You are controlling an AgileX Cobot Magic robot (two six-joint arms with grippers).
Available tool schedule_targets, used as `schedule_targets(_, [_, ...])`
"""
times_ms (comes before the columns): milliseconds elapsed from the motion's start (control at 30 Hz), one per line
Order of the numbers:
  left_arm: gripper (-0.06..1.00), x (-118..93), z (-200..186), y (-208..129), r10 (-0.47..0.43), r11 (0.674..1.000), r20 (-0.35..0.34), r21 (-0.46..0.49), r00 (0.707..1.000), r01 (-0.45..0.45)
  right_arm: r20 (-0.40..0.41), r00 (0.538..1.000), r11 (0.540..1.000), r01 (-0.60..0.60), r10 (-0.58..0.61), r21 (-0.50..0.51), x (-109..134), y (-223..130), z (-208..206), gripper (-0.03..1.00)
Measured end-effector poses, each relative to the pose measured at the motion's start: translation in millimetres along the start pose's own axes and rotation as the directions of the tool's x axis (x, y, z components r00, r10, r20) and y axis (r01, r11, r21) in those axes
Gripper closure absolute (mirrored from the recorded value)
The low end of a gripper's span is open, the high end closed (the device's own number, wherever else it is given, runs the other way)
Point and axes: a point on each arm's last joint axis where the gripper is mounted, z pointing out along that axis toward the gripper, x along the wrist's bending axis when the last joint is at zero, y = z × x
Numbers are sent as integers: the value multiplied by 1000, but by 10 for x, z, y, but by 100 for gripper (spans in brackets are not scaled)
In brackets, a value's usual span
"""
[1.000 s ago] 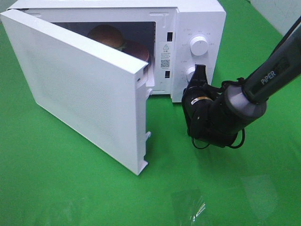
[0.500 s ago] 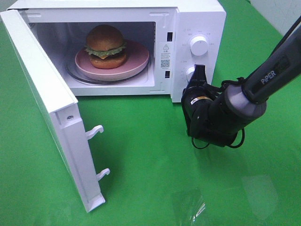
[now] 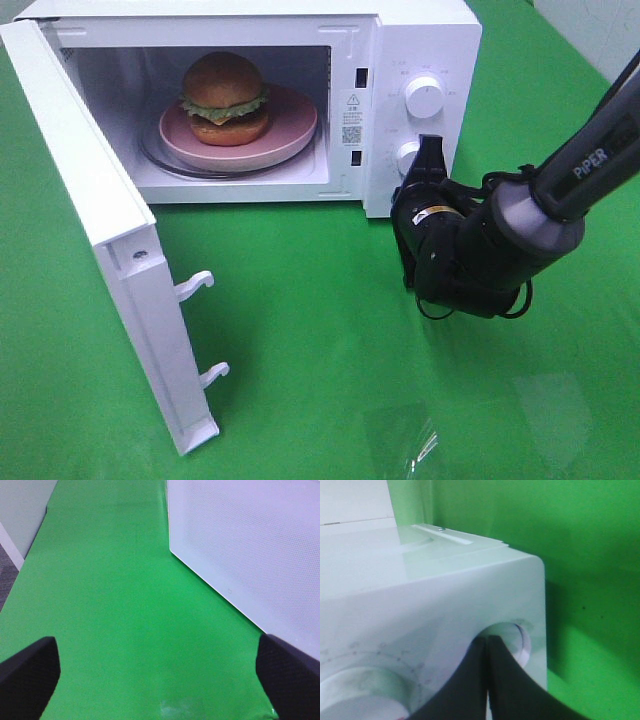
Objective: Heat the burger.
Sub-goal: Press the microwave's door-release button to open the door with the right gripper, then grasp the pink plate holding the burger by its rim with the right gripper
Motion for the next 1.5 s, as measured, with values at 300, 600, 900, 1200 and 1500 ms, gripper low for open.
schedule_targets(300, [-4,0,2,-2,0,1000,0,1,1000,0,-14,998,991,62,-61,121,152,-60,-192,97])
schedule_targets(600, [-4,1,5,-4,0,1000,-1,2,1000,0,99,970,959,199,-222,200,174,62,-514,97])
schedule_targets(900, [-4,1,5,-4,0,1000,-1,2,1000,0,69,831,788,493,-552,368,316,78,-794,96])
schedule_targets(1200, [-4,1,5,-4,0,1000,-1,2,1000,0,-47,604,499,698,-796,514,376,46,-966,94])
schedule_targets(1500, [-4,1,5,-4,0,1000,-1,2,1000,0,-148,418,257,762,-896,595,411,62,-1120,92])
